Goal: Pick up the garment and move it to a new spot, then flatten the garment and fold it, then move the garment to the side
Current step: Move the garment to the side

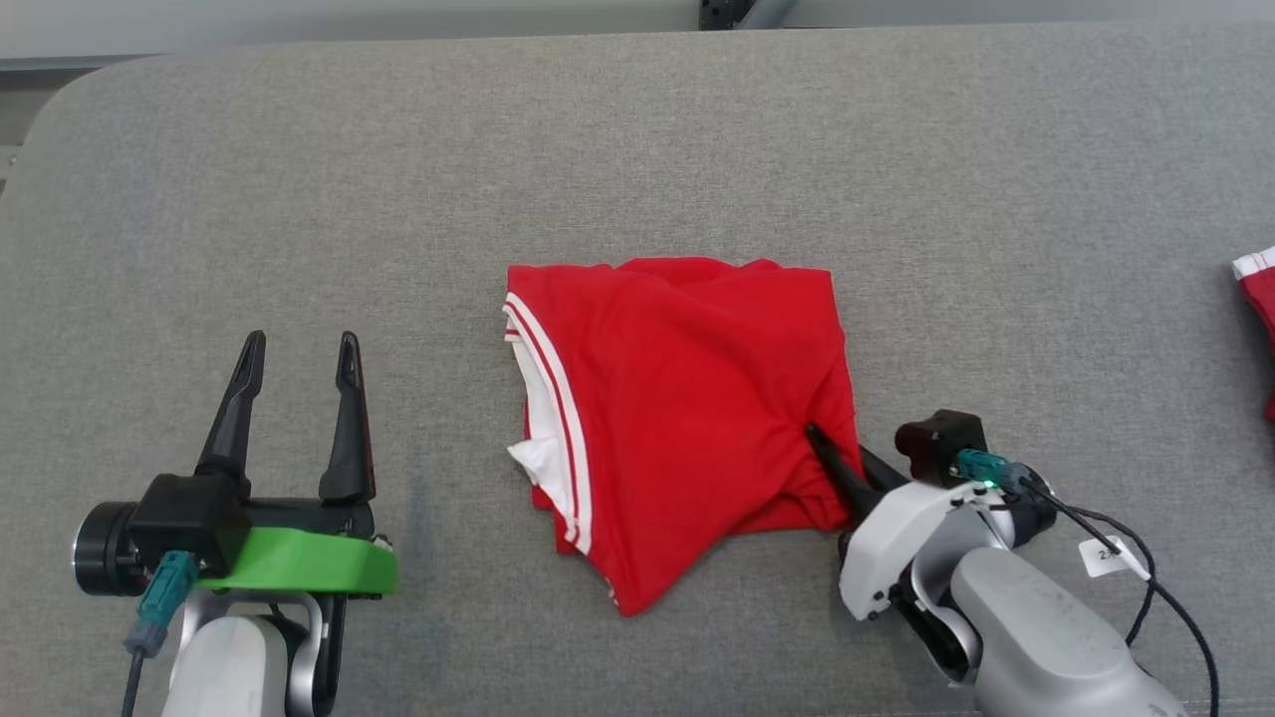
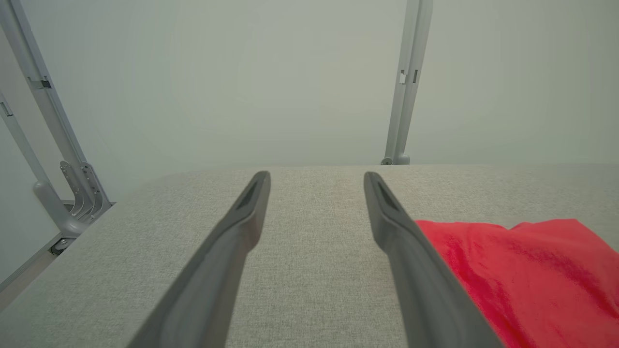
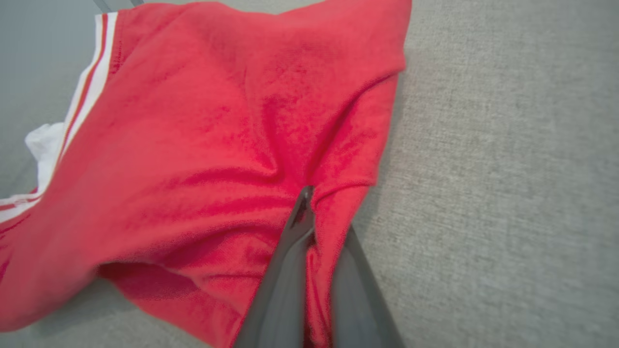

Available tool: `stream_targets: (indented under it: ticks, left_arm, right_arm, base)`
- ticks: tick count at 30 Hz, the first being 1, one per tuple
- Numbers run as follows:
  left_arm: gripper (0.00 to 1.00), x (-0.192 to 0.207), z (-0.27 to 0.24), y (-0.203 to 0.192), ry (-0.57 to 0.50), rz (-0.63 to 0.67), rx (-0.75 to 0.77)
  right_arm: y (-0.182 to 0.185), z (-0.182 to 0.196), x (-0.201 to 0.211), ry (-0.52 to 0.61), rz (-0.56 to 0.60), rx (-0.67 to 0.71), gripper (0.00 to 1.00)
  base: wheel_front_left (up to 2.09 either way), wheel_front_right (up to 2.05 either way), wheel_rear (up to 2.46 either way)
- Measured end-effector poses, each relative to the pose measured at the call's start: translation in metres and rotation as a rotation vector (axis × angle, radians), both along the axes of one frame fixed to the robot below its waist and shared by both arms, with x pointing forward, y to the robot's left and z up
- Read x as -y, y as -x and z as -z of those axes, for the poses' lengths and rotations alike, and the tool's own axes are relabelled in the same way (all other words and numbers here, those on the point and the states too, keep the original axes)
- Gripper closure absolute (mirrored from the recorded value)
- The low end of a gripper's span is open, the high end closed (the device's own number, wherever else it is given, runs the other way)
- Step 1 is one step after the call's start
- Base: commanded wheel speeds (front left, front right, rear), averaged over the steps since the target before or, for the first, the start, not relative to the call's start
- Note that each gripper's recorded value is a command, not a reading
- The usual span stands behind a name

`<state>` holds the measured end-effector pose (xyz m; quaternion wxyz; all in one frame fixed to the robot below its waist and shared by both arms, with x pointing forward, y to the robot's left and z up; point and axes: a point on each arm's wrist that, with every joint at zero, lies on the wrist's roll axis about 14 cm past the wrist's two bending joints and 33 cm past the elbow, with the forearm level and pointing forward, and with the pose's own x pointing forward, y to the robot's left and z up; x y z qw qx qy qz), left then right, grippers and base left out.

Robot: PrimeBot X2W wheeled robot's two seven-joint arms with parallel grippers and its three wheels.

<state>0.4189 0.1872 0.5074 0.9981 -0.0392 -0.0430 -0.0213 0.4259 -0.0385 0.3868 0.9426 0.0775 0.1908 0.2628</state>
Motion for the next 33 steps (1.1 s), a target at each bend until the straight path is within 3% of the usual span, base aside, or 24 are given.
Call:
stream_targets:
  ticks: [9, 16, 20, 25, 33]
  left_arm:
    - [0.00, 0.012, 0.001, -0.012, 0.001, 0.043, 0.007]
    - [0.00, 0.046, -0.006, -0.036, 0.016, 0.141, 0.041]
    - [0.00, 0.066, -0.003, -0.049, 0.025, 0.198, 0.042]
    - [0.00, 0.091, 0.001, -0.067, 0.026, 0.271, 0.047]
    - [0.00, 0.129, 0.021, -0.092, 0.017, 0.388, 0.019]
  right_arm:
    - [-0.001, -0.003, 0.073, 0.174, 0.030, 0.093, 1.00]
    - [0.000, -0.023, 0.147, 0.333, 0.111, 0.189, 1.00]
    - [0.005, -0.030, 0.166, 0.360, 0.147, 0.205, 1.00]
    - [-0.006, -0.051, 0.188, 0.406, 0.184, 0.259, 1.00]
    - [-0.028, -0.096, 0.270, 0.584, 0.299, 0.340, 1.00]
  base:
    - [0.00, 0.00, 0.00]
    - [0.00, 0.00, 0.00]
    - [0.00, 0.00, 0.00]
    - [0.00, 0.00, 0.00]
    - [0.00, 0.00, 0.00]
